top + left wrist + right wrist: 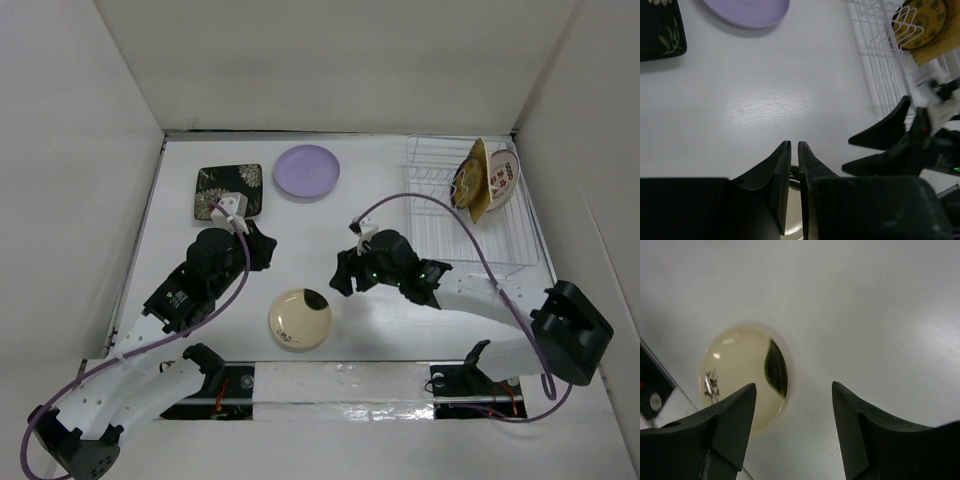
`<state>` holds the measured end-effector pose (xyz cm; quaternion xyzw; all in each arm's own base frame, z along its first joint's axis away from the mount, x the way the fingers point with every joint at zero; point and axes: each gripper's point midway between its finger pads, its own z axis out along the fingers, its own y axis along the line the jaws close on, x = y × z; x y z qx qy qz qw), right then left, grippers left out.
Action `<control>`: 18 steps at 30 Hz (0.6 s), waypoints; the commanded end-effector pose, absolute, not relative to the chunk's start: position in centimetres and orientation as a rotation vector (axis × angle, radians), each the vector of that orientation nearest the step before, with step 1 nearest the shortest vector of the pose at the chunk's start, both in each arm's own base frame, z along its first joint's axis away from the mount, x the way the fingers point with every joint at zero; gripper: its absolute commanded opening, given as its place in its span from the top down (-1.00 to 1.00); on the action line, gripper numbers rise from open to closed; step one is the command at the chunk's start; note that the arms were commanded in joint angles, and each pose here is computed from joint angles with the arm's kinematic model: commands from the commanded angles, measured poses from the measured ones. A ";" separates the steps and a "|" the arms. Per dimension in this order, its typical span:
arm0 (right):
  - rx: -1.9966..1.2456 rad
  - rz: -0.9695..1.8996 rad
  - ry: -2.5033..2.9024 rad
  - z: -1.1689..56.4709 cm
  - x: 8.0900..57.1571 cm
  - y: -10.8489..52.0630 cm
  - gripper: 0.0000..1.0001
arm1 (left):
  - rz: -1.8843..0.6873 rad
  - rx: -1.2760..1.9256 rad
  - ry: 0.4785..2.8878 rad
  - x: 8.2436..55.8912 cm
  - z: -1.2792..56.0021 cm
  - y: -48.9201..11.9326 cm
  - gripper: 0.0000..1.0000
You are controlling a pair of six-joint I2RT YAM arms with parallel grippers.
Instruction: Load the plates into the dish rack
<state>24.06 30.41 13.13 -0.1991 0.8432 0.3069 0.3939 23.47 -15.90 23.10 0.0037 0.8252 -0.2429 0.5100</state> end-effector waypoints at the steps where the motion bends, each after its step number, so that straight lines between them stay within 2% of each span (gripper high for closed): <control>1: -0.493 1.000 2.166 11.6 21.9 32.4 -0.46 | -0.637 -0.033 1.880 24.1 27.1 -16.2 0.80; 7: -0.513 1.212 2.257 7.2 19.1 35.4 -0.47 | -0.670 -0.048 1.856 23.9 27.4 -16.3 0.74; 8: -0.508 1.234 2.268 6.7 18.8 35.5 -0.43 | -0.668 -0.043 1.851 23.9 27.6 -16.2 0.73; 9: -0.488 1.264 2.278 6.1 18.8 36.0 -0.31 | -0.666 -0.038 1.849 23.8 27.5 -16.2 0.73; 11: -0.504 1.303 2.294 5.5 18.2 36.7 -0.24 | -0.644 -0.021 1.844 23.7 27.6 -15.8 0.71; 13: -0.515 1.312 2.322 4.6 17.7 37.6 0.03 | -0.621 -0.018 1.839 23.6 27.5 -15.4 0.70; 14: -0.507 1.347 2.332 4.1 17.8 38.4 0.89 | -0.591 0.000 1.825 23.4 27.2 -14.8 0.68; 15: -0.507 1.347 2.332 4.1 17.9 38.4 0.90 | -0.590 0.000 1.824 23.4 27.2 -14.8 0.68; 16: -0.496 1.366 2.324 4.5 18.0 38.8 1.00 | -0.583 0.006 1.820 23.2 26.8 -14.6 0.67; 18: -0.444 1.369 2.277 6.2 19.3 38.5 1.00 | -0.568 0.021 1.807 23.1 26.5 -14.3 0.64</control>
